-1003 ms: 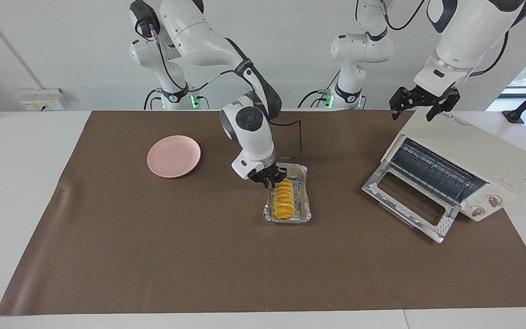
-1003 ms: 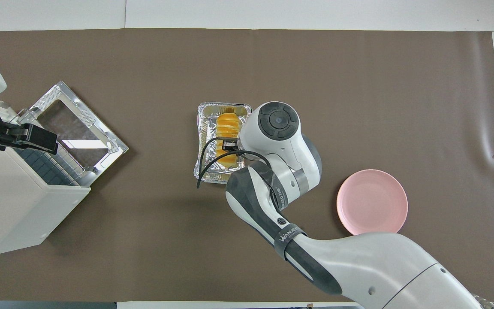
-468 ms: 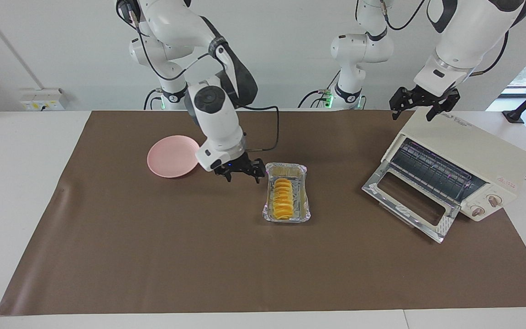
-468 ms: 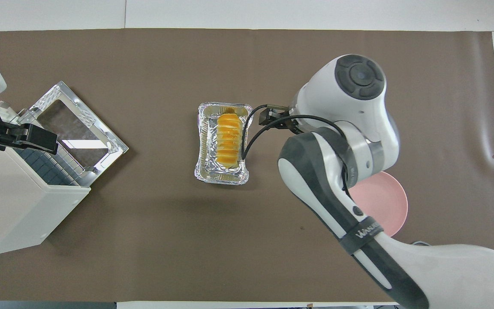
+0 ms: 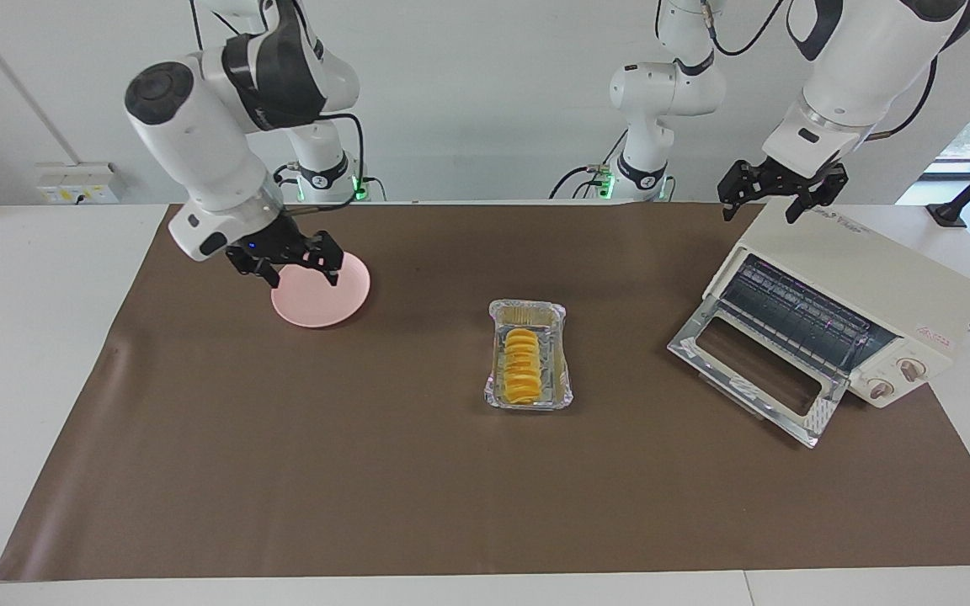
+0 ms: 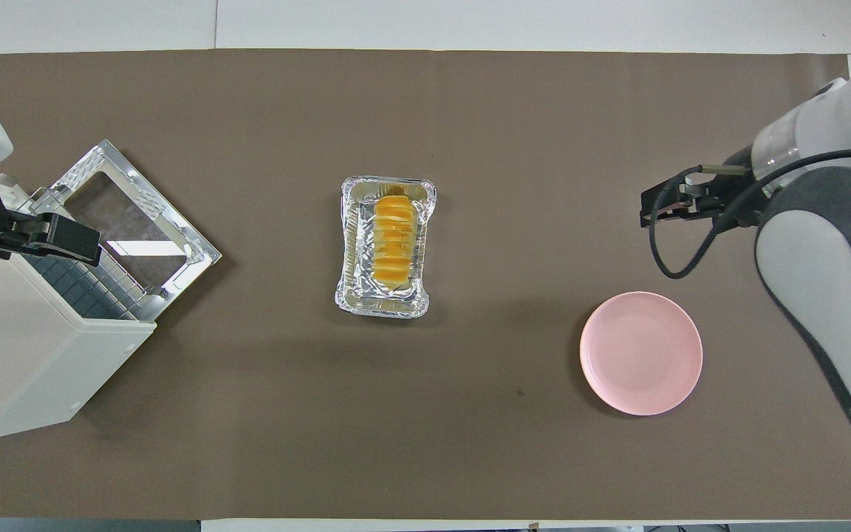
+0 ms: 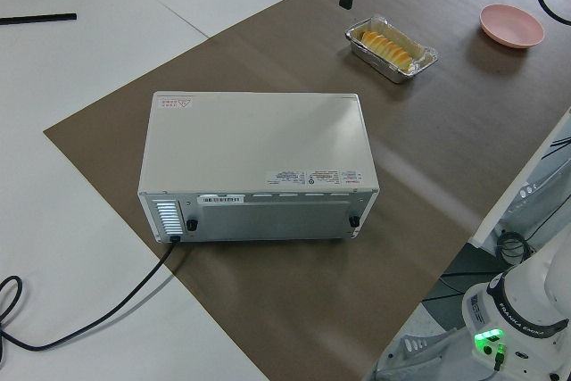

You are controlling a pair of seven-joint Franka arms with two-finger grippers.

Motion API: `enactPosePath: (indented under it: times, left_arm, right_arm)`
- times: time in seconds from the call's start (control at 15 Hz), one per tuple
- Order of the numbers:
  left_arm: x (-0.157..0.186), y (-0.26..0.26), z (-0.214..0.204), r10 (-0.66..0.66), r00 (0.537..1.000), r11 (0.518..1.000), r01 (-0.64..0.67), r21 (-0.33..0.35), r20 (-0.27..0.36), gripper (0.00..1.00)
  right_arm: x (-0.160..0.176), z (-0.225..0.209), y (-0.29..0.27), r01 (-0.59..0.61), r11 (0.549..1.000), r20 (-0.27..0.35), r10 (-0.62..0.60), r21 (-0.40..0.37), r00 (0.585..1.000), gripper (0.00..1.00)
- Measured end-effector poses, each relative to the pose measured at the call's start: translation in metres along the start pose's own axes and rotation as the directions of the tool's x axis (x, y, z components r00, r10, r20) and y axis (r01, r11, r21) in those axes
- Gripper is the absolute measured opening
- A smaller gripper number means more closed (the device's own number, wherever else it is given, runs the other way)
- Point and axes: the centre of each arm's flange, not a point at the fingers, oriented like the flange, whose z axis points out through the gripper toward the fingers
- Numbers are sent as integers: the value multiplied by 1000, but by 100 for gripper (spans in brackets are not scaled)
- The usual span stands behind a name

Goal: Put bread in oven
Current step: 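Release the foil tray and withdraw the right gripper to rest, then reach the left gripper over and grasp the foil tray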

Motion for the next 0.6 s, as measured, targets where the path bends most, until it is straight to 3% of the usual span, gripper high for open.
enactPosePath:
  times: [0.2, 0.33, 0.6]
  left_arm:
    - [4, 13, -3, 22, 999, 1000, -23, -7, -36, 100]
    - [9, 40, -1, 41, 998, 998, -42, -35, -41, 100]
    - [74, 135, 27, 2, 1000, 999, -3, -48, -11, 100]
  right_arm:
    - [-15, -30, 34, 12, 996, -22, -14, -88, 1000, 100]
    - [-24, -38, 46, 15, 991, -5, -16, -134, 1000, 100]
    - [-30, -40, 57, -1, 990, 23, 5, -141, 1000, 100]
